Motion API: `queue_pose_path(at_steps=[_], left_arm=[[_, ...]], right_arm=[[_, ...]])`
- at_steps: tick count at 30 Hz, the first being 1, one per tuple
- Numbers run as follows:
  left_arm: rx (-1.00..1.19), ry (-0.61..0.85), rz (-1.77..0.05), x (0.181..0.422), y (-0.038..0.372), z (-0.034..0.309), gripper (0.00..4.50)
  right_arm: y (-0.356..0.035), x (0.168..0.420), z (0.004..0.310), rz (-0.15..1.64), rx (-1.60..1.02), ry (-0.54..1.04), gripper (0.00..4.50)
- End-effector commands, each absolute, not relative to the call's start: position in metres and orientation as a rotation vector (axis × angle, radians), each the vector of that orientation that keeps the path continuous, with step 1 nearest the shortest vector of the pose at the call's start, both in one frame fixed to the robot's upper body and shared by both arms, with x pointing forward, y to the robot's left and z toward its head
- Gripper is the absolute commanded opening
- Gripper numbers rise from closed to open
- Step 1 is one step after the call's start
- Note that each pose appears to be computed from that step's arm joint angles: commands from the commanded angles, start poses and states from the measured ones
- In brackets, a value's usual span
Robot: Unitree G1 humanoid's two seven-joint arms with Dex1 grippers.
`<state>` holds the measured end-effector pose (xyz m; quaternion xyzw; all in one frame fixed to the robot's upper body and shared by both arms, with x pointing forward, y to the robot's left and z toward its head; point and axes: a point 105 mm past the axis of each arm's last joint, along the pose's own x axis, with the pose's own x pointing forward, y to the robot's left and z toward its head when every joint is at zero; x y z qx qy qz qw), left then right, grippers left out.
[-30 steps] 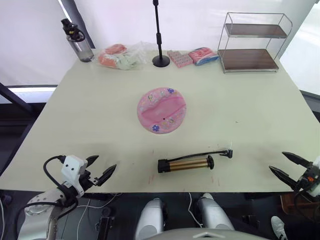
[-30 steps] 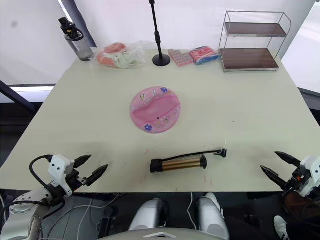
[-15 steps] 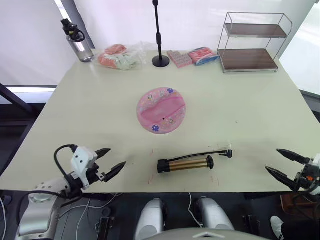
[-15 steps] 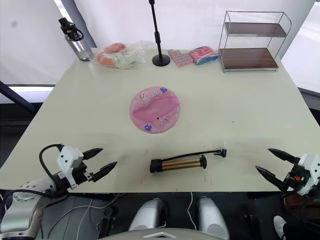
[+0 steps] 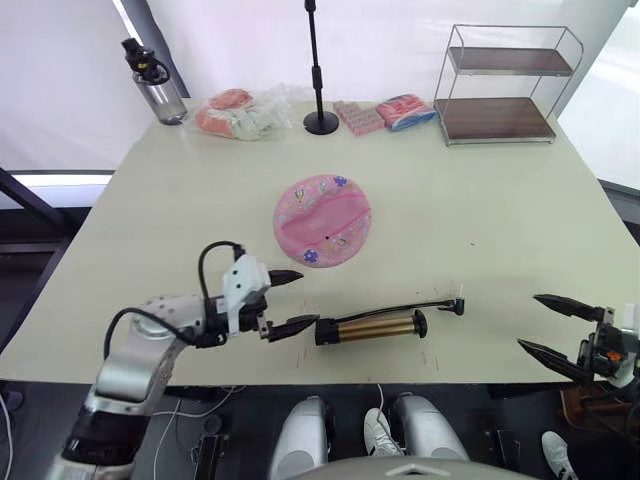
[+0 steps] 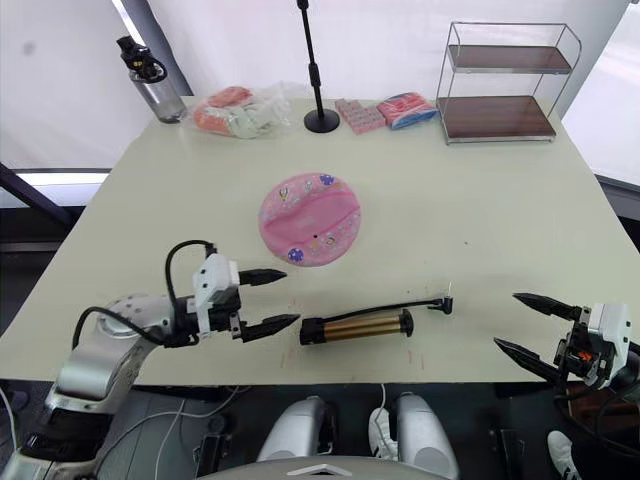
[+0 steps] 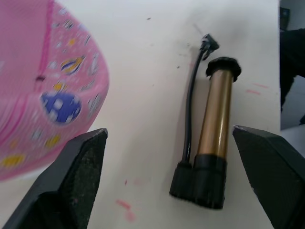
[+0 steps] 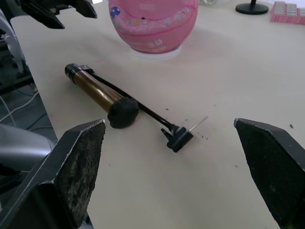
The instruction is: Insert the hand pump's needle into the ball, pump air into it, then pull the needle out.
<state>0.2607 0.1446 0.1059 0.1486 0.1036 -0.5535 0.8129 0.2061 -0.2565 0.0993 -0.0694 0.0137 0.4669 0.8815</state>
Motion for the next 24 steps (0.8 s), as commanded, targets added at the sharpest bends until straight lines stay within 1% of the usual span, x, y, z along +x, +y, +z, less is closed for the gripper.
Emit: queue_pose_path(at_steps=[1, 2, 3, 4, 7, 11, 14, 21, 24], left_arm=[[0.321, 0.211, -1.27, 0.261, 0.128, 0.111, 3.2], [0.328, 0.216, -1.294, 0.262, 0.122, 0.111, 2.51], [0.34, 0.22, -1.316, 0.263, 0.117, 0.111, 2.2], [0.357, 0.228, -1.334, 0.265, 0.113, 0.111, 1.79], [0.411, 0.233, -1.38, 0.273, 0.098, 0.11, 1.79], [0.428, 0.225, -1.431, 0.284, 0.074, 0.113, 1.79], [0.442, 0.25, -1.474, 0.287, 0.056, 0.111, 1.79], [0.52, 0.295, -1.482, 0.301, 0.02, 0.105, 1.79], [0.574, 0.319, -1.479, 0.304, 0.011, 0.099, 1.79]], right_arm=[[-0.255, 0.207, 0.114, 0.976, -0.165, -0.021, 4.5], [-0.254, 0.207, 0.115, 0.977, -0.167, -0.025, 4.5], [-0.254, 0.207, 0.116, 0.978, -0.17, -0.027, 4.5], [-0.254, 0.206, 0.117, 0.981, -0.172, -0.029, 4.5], [-0.253, 0.205, 0.12, 0.992, -0.181, -0.03, 4.5], [-0.251, 0.204, 0.124, 1.005, -0.192, -0.037, 4.5], [-0.25, 0.203, 0.127, 1.011, -0.202, -0.04, 4.5], [-0.251, 0.2, 0.129, 1.013, -0.214, -0.034, 4.5], [-0.251, 0.199, 0.13, 1.013, -0.217, -0.033, 4.5]])
